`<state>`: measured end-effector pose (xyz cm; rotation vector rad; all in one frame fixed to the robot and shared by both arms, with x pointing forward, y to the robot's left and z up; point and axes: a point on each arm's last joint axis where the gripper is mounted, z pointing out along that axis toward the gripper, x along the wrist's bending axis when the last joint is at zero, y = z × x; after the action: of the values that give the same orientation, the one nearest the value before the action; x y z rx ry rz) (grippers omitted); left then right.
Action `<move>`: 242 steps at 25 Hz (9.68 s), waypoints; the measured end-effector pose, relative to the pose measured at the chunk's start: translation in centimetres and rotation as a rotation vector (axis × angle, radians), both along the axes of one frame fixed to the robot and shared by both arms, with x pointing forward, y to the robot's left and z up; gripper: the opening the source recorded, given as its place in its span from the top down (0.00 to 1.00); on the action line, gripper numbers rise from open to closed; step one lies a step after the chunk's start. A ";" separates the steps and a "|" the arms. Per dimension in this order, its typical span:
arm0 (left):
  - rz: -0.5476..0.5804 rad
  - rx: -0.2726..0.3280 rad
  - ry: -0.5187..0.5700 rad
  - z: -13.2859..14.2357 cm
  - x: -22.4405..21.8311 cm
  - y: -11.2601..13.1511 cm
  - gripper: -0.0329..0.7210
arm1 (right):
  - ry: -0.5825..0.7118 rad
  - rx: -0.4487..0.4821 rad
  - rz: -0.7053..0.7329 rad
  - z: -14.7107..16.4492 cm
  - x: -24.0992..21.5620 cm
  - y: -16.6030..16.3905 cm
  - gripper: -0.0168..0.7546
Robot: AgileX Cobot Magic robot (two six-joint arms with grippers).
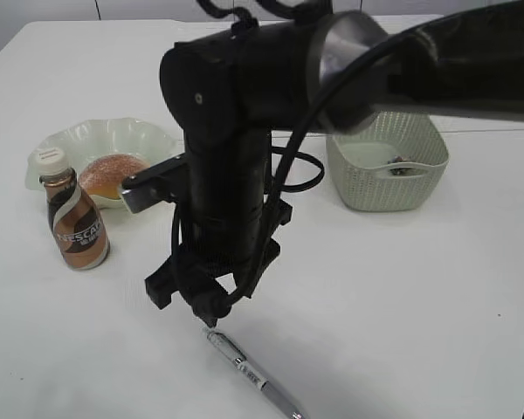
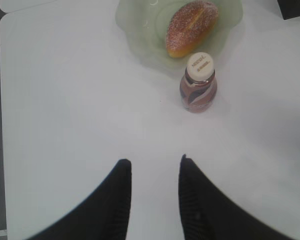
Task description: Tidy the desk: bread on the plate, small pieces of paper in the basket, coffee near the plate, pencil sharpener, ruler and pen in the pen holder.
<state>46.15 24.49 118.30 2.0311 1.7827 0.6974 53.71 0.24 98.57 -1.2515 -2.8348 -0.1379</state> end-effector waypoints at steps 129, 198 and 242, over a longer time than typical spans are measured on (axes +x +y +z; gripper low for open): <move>0.004 0.016 -0.006 0.0 0.0 0.1 0.64 | -0.622 0.459 -0.070 1.0 -1.5 -5.5 0.88; 0.019 0.074 -0.036 0.3 0.2 0.6 0.46 | -0.847 0.406 -0.321 11.2 12.7 -11.7 0.48; -0.543 -0.328 -0.611 -5.7 -27.3 5.4 0.24 | -1.023 0.453 -0.467 18.2 -30.5 -32.0 0.48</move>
<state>18.90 29.85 112.64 1.7083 0.8815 0.6919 23.18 -31.77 116.76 -2.0790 -2.7197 -1.7619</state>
